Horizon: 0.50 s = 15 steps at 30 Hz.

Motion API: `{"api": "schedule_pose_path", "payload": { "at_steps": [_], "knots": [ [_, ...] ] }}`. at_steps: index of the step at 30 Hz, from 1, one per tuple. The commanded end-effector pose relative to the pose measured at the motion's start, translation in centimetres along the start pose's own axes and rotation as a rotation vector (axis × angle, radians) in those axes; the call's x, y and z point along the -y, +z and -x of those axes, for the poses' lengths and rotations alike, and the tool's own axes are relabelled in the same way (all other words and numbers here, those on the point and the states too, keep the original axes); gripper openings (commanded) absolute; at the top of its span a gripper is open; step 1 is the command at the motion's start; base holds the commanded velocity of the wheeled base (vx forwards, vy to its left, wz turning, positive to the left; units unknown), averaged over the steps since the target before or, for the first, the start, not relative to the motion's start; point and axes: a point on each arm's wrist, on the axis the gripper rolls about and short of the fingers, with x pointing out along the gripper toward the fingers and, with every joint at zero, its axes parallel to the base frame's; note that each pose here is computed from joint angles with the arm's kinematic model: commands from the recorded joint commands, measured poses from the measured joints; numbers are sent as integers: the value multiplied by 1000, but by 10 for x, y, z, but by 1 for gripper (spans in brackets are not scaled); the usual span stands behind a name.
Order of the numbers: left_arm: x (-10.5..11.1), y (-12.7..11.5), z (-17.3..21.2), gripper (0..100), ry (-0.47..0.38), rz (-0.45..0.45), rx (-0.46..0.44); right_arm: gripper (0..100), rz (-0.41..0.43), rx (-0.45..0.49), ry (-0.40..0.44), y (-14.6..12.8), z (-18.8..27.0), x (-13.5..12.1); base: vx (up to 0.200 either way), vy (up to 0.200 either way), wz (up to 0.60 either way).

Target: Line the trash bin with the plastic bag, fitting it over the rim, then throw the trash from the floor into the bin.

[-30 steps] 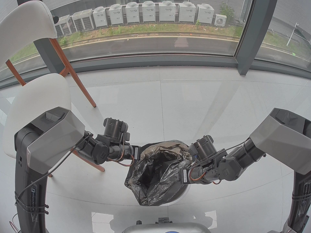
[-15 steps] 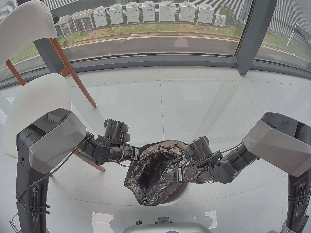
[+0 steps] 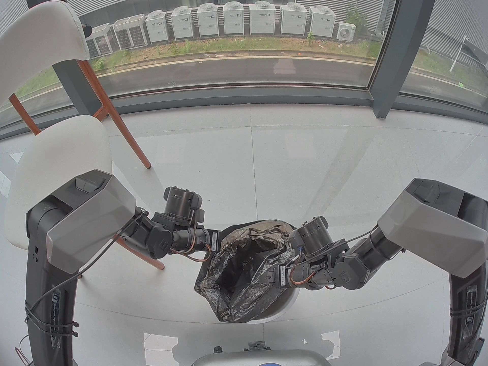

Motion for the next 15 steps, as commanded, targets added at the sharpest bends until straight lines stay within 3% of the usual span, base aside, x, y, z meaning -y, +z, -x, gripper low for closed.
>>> {"api": "schedule_pose_path", "payload": {
  "at_steps": [1,12,13,15],
  "knots": [
    [1,1,-1,0,-1,-1,2,100,-2,4,1,2,-2,0,0,0,0],
    [1,1,0,0,-1,-1,4,100,5,48,30,1,-9,-3,0,0,0],
    [1,1,0,0,-1,-1,4,0,5,48,30,1,-9,-3,0,0,0],
    [1,1,-1,0,-1,-1,2,0,5,47,29,1,-8,-2,0,0,0]
  ]
}}
